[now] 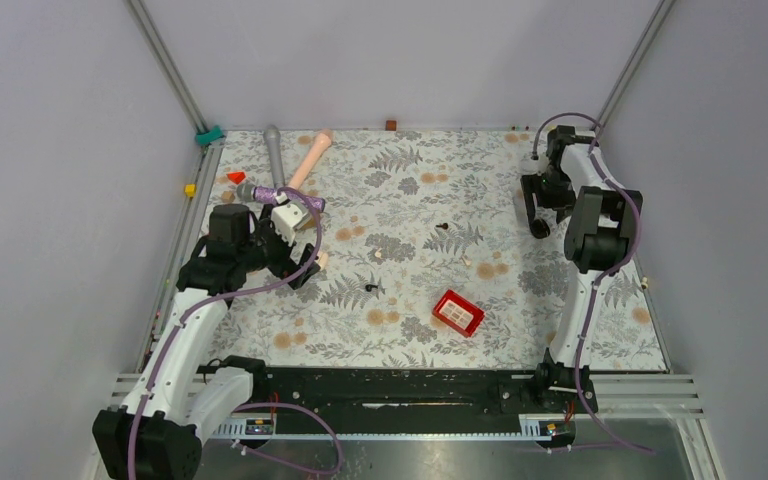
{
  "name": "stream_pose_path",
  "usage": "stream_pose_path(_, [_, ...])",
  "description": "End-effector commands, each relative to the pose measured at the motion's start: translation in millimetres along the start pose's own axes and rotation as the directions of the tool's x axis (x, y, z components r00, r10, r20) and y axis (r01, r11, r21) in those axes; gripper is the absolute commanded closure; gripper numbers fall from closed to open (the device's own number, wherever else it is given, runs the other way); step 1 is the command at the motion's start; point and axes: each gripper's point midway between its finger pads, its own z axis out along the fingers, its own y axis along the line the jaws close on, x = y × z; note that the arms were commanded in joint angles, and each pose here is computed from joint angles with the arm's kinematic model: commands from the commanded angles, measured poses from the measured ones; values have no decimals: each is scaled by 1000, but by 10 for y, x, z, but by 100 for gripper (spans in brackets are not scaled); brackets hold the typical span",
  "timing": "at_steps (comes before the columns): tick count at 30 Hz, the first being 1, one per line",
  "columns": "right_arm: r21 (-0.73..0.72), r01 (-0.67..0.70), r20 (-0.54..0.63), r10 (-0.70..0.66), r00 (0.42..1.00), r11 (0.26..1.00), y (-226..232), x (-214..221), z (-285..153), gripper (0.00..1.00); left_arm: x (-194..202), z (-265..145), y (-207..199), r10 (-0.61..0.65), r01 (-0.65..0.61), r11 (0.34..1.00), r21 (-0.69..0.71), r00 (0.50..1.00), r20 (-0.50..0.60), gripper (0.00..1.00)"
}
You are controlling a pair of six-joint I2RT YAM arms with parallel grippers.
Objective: Insert the wireless bluetooth earbuds into the charging case
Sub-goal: Move the charging case to the center of the board.
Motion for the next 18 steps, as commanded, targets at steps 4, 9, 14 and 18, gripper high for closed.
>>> stream_pose_path(4, [-60,51,-65,-55,996,997,80,174,-100,21,-81,28,32,31,-31,1000,5,999,36,1])
stream_pose_path(9, [-68,75,-84,-81,993,995,94,273,-105,29,-71,43,38,29,-29,1000,7,999,30,1])
stream_pose_path(14, [-70,95,-92,-101,991,993,135,307,-109,38,-75,45,41,27,-27,1000,7,999,30,1])
stream_pose_path(18, [-48,115,-96,-119,988,992,162,298,-108,41,-83,36,45,29,-29,1000,3,999,32,1])
